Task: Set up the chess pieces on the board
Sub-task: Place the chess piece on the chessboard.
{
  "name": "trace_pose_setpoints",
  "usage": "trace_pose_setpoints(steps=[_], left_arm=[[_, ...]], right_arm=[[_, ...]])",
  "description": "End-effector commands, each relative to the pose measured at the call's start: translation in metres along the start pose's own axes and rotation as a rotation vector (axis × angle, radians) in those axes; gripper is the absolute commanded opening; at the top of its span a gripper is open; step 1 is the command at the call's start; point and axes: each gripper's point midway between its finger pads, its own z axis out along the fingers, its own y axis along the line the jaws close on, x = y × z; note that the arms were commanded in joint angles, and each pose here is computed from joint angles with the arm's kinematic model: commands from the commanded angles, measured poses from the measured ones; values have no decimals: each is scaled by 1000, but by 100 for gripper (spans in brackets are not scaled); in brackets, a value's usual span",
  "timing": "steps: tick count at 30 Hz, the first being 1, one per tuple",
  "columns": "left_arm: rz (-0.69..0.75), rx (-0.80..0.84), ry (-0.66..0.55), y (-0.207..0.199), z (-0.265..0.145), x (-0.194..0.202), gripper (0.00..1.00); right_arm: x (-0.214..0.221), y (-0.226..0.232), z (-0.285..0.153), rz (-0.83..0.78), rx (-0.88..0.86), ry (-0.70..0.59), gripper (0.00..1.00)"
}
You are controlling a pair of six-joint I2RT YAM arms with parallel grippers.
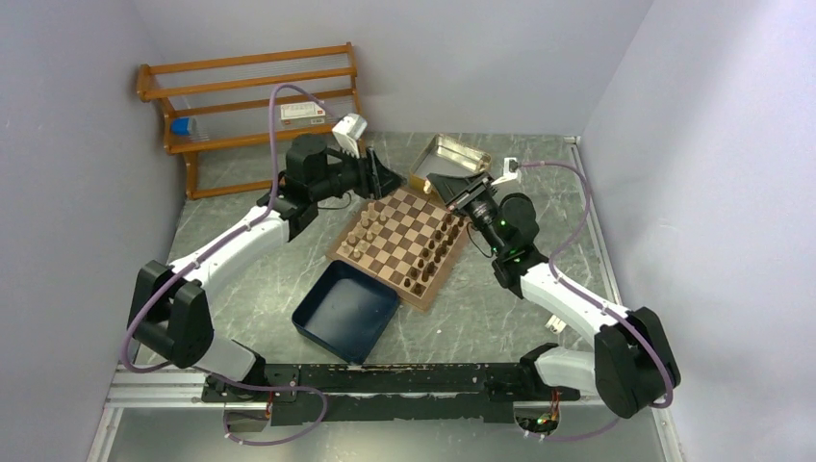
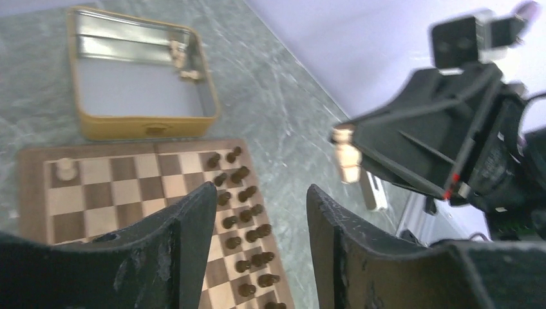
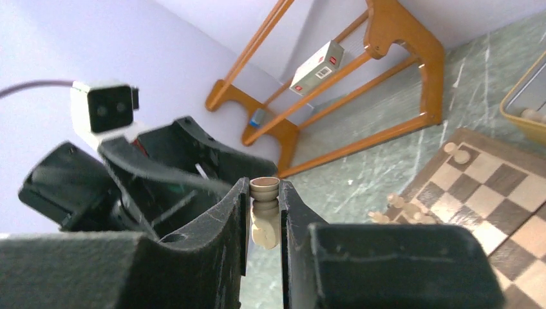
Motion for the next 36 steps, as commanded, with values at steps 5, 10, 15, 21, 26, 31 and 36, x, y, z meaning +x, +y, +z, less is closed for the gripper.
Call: trace_pose_setpoints(steps=[5,10,15,21,26,31,36], left_arm=[[156,207,-65,-65,10,-1,61],[181,202,-60,-68,24,4,61],[172,198,-67,-65,35,4,59],[177,196,-96,-66,39,-4,52],[181,208,-115,-68,35,-6,52],[187,236,-126,-73,33,-5,57],[191,233,-134,-73,31,-6,58]], right_arm=[[-24,27,17,261,-52,-86,0],[-23,27,17,295,-61,-88,0],[-19,25,17,292,-59,-76,1],[-16,22,16,282,-56,-68,1],[-12,15,17,293,-44,-69,1],[-14,13,19,298,-37,-80,1],[-14,10,20,295,-25,-87,1]])
